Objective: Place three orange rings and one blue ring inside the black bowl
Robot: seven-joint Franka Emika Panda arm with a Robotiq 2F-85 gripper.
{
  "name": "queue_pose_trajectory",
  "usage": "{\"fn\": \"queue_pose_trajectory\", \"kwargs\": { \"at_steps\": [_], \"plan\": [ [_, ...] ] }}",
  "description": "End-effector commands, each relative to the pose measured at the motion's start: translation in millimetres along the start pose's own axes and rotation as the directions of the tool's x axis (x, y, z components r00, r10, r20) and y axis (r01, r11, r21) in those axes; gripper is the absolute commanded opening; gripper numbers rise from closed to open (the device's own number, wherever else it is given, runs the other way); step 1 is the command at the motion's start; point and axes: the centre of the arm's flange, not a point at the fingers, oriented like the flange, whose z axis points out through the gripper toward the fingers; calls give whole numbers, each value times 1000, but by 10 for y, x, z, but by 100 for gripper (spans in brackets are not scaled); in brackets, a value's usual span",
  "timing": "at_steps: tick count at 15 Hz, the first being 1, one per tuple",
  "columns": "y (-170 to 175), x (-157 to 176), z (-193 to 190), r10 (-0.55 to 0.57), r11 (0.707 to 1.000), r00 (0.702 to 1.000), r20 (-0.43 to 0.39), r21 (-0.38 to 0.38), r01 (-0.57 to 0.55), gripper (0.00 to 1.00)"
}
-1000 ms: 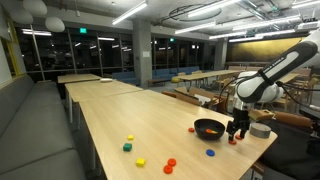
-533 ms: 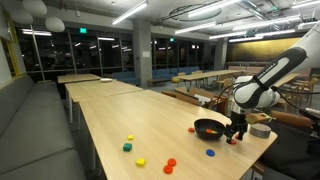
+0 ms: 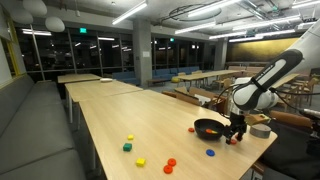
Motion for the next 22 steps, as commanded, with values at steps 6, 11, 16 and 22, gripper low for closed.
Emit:
{"fn": "queue_pose_trajectory", "kwargs": {
  "at_steps": [6, 11, 16, 22],
  "plan": [
    [9, 41, -73, -7, 1000, 1000, -29, -20, 6, 100],
    [2, 36, -108, -19, 999, 999, -31, -33, 18, 100],
    [-17, 41, -115, -38, 998, 999, -29, -56, 36, 100],
    [-43, 51, -118, -50, 997, 998, -27, -68, 48, 100]
  ]
}}
